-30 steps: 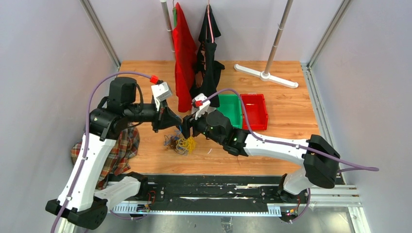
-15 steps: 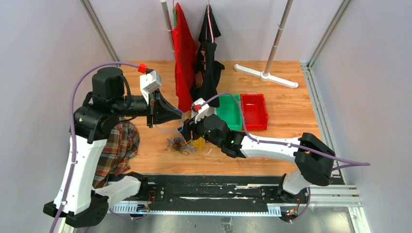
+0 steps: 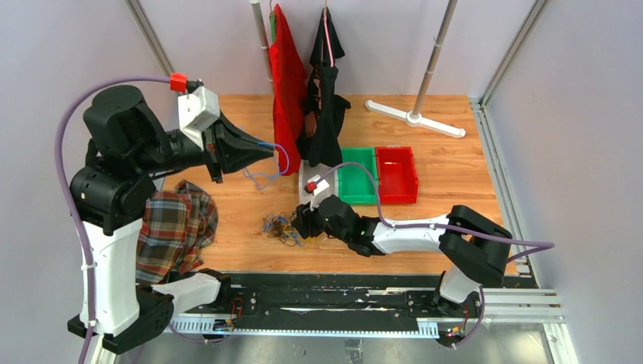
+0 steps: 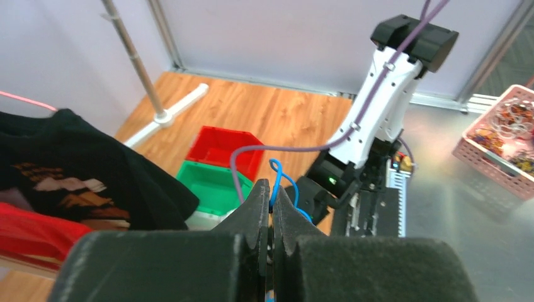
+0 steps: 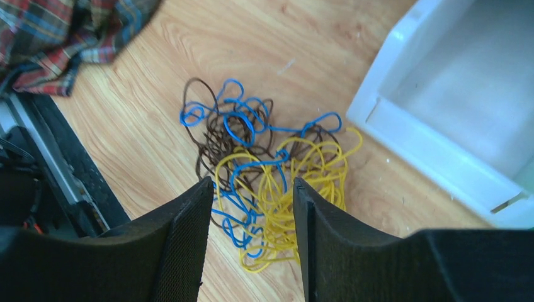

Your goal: Untangle the cables

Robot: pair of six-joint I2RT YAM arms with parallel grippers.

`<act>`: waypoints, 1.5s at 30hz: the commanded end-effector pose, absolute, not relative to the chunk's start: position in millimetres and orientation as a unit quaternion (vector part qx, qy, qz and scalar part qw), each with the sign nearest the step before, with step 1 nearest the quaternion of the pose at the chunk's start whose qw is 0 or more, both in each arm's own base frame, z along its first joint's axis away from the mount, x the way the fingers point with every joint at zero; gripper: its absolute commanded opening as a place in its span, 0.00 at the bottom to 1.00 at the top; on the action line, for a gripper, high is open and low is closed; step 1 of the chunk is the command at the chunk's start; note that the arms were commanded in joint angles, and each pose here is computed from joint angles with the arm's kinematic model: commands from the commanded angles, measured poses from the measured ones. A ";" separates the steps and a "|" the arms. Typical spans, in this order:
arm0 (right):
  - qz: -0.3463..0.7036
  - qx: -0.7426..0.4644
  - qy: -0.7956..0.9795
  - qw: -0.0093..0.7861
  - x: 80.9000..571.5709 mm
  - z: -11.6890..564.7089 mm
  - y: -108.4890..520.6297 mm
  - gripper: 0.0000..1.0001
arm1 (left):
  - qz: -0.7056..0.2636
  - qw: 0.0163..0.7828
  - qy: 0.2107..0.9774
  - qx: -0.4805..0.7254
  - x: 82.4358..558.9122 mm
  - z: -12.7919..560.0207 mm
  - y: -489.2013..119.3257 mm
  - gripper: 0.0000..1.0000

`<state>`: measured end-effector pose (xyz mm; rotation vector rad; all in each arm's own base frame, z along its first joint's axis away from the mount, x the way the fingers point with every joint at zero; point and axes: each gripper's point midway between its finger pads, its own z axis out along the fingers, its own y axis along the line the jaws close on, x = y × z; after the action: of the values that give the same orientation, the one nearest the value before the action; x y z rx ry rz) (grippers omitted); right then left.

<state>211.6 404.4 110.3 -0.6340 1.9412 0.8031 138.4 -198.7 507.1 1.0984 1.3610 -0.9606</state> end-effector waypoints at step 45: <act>0.197 -0.107 0.803 0.552 272.7 187.6 248.5 0.45 | -0.338 0.460 0.718 0.398 330.0 330.0 -249.2 0.01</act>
<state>268.3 263.0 194.2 -0.2771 1.8910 0.5317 318.4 -237.8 312.6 0.9823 1.8291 -0.8480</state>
